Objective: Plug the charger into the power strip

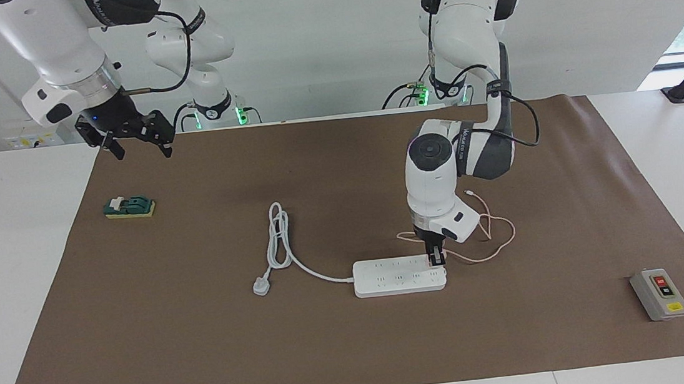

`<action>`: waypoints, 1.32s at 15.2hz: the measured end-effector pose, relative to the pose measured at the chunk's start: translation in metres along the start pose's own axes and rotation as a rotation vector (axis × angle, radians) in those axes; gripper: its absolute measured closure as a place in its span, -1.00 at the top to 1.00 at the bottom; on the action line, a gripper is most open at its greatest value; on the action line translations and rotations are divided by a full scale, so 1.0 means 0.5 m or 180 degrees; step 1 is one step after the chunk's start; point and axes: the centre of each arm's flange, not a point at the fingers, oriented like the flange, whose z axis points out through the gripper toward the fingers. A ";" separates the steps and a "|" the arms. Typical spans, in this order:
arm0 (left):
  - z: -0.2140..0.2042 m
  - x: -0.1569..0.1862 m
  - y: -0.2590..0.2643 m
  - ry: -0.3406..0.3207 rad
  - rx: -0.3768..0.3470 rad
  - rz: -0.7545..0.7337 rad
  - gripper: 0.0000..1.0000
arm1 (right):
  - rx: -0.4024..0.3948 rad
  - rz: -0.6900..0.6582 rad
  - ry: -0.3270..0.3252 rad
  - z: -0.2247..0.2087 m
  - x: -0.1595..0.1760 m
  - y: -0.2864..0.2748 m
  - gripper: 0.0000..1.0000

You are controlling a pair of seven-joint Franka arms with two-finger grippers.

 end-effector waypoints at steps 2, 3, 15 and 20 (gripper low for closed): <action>0.000 0.000 -0.002 0.0001 0.0003 0.0008 -0.37 | 0.0000 0.0000 0.0000 0.000 0.000 0.000 1.00; 0.000 0.000 -0.003 0.0001 0.0005 0.0017 -0.37 | 0.0000 0.0000 0.0000 0.000 0.000 0.000 1.00; -0.001 -0.002 -0.015 0.0004 0.0026 0.0054 -0.37 | 0.0000 0.0000 0.0000 0.000 0.000 0.000 1.00; -0.002 -0.003 -0.020 -0.0002 -0.0002 0.0074 -0.37 | 0.0000 0.0000 0.0000 0.000 0.000 0.000 1.00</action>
